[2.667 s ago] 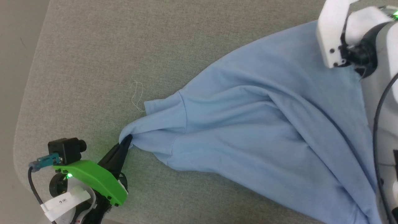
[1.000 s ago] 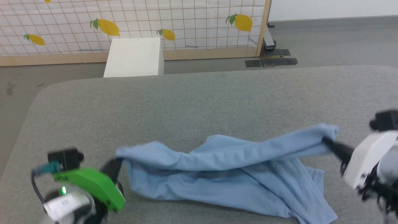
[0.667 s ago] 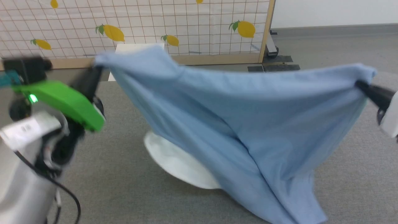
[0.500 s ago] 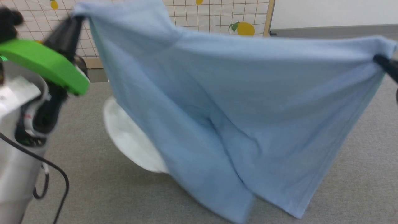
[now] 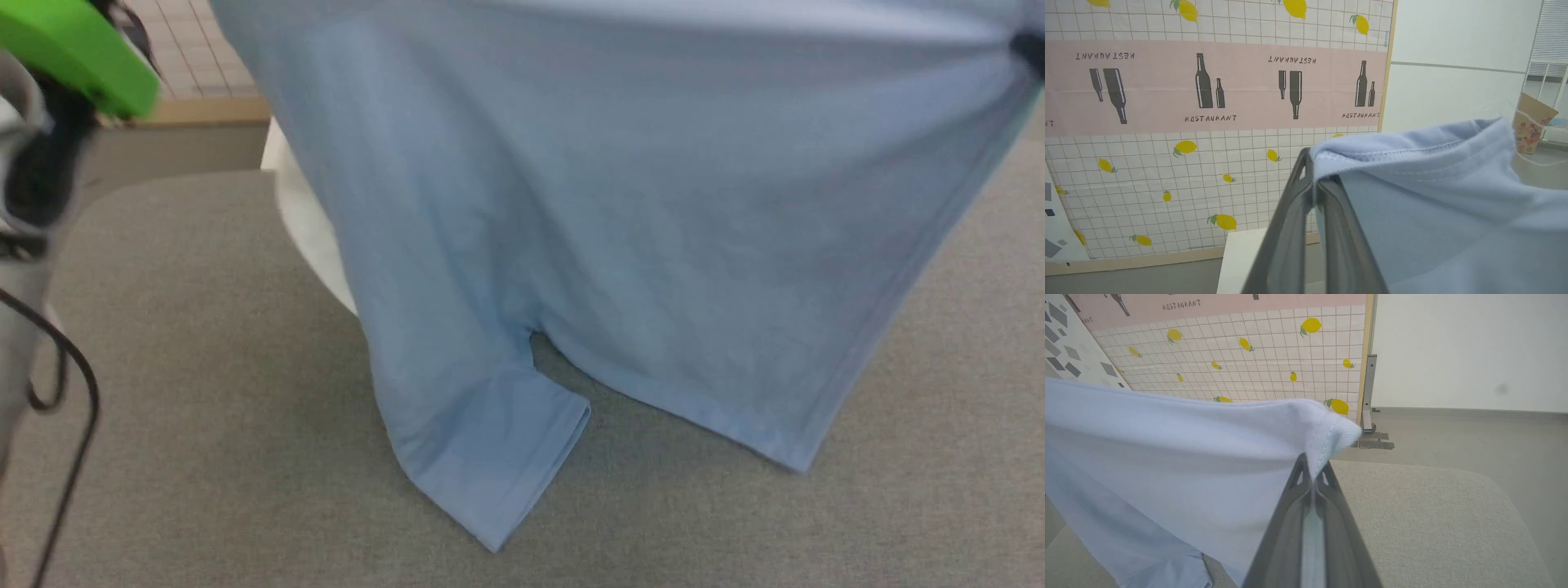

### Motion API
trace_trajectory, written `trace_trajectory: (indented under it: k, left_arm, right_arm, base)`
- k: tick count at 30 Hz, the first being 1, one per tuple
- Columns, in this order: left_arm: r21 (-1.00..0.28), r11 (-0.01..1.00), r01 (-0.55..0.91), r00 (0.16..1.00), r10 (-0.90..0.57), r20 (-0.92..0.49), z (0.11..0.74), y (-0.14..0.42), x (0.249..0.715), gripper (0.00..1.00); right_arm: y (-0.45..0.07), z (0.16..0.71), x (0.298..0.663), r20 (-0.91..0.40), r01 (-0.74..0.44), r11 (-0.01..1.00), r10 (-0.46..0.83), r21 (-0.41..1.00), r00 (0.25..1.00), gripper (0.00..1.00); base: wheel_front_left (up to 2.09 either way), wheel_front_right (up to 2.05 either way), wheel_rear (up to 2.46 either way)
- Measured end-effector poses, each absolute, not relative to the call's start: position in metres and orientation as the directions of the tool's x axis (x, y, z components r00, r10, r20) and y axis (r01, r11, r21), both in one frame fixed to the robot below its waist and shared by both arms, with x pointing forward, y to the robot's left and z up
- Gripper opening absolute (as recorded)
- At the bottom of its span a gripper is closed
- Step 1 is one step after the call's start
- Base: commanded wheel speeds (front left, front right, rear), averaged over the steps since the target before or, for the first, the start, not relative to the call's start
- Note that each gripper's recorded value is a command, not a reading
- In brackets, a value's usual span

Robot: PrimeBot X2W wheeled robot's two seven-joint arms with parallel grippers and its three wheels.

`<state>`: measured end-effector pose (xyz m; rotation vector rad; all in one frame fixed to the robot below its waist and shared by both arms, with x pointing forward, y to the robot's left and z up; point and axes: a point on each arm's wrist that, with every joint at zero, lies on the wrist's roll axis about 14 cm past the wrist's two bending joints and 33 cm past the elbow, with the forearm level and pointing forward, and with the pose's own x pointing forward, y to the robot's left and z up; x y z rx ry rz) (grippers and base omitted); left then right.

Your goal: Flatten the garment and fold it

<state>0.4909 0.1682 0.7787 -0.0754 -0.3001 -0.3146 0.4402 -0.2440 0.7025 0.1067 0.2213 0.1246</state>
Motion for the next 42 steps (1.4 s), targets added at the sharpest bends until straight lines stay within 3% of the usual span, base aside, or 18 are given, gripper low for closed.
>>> trace_trajectory:
  k: [6,16,21,28,35,42]
  left_arm:
    - [0.014,0.969,0.246,0.923,-0.239,0.303,0.799,0.192,0.545,0.00]
    - [0.094,0.988,0.125,0.883,-0.154,0.444,0.835,0.218,0.631,0.00]
    - [0.086,0.992,0.097,0.844,-0.128,0.521,0.831,0.224,0.665,0.00]
    - [0.055,0.993,0.109,0.877,-0.122,0.465,0.760,0.228,0.715,0.00]
    - [0.017,0.992,0.121,0.941,-0.120,0.317,0.663,0.236,0.729,0.00]
    - [-0.032,0.992,0.124,0.981,-0.118,0.153,0.576,0.240,0.690,0.00]
  right_arm:
    - [-0.228,0.723,0.498,-0.169,-0.093,0.992,0.106,0.085,0.980,0.00]
    - [-0.209,0.750,0.599,-0.028,-0.036,0.998,0.037,0.045,0.999,0.00]
    - [-0.211,0.742,0.640,0.034,0.002,1.000,-0.003,0.024,0.999,0.00]
    - [-0.207,0.679,0.682,-0.042,0.004,0.999,-0.002,0.039,0.999,0.00]
    - [-0.196,0.581,0.689,-0.196,-0.039,0.998,0.049,0.058,0.979,0.00]
    - [-0.192,0.506,0.642,-0.310,-0.064,0.988,0.107,0.144,0.945,0.00]
  base:
    - [0.00,0.00,0.00]
    - [0.00,0.00,0.00]
    - [0.00,0.00,0.00]
    - [0.00,0.00,0.00]
    - [0.00,0.00,0.00]
    - [0.00,0.00,0.00]
